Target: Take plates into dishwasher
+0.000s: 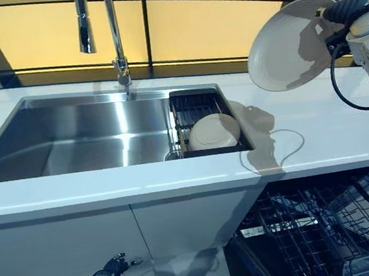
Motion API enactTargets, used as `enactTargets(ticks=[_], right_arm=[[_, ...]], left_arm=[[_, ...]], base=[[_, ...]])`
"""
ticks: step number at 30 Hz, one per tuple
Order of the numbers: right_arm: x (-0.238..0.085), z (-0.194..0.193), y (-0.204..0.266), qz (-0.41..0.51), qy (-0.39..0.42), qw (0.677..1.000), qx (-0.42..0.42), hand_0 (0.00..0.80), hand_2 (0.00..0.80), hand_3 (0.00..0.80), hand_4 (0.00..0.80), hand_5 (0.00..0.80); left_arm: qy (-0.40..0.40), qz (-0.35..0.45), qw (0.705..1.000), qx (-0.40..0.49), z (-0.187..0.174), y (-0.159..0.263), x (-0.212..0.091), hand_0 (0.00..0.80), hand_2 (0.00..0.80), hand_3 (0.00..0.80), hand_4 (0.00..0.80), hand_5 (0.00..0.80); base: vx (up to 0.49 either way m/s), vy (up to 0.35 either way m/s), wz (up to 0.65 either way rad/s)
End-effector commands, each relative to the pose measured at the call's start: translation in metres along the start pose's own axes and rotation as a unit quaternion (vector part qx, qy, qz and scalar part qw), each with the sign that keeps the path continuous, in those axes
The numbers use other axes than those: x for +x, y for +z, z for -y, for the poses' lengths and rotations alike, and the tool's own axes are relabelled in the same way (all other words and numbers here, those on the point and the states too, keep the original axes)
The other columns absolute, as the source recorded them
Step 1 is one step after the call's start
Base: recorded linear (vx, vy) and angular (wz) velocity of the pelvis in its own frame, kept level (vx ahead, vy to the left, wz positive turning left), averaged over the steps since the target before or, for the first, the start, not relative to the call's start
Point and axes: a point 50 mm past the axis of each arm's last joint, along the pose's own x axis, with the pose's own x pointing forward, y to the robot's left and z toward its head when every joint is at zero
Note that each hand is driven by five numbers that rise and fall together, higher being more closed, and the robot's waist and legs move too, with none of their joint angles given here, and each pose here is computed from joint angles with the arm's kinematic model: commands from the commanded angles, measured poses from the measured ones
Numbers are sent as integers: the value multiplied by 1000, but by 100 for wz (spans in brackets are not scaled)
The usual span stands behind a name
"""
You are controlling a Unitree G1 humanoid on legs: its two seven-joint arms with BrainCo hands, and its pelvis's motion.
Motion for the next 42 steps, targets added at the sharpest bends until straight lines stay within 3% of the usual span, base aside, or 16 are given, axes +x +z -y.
enactTargets(ticks=[1, 10, 20, 35, 42], right_arm=[[-16, 77, 41, 68, -107, 990, -60, 800, 800, 800, 800, 800], [-24, 107, 47, 83, -136, 970, -186, 800, 800, 800, 800, 800], [-32, 121, 8, 79, -150, 946, -276, 800, 800, 800, 800, 800], [-47, 95, -61, 100, -123, 896, -415, 800, 800, 800, 800, 800], [-53, 75, -84, 118, -119, 864, -475, 800, 800, 800, 800, 800]], left_arm=[[20, 36, 997, 61, -19, 23, 1, 0, 0, 0, 0, 0], [20, 45, 994, 95, -21, 23, 0, 0, 0, 0, 0, 0], [29, 54, 991, 118, -21, 17, -3, 0, 0, 0, 0, 0], [47, 70, 990, 116, -33, 12, -8, 0, 0, 0, 0, 0], [61, 79, 994, 54, -38, 16, -8, 0, 0, 0, 0, 0]], base=[[9, -52, -20], [8, -48, -19], [-9, -55, -12], [-31, -56, -9], [-86, -39, -8]])
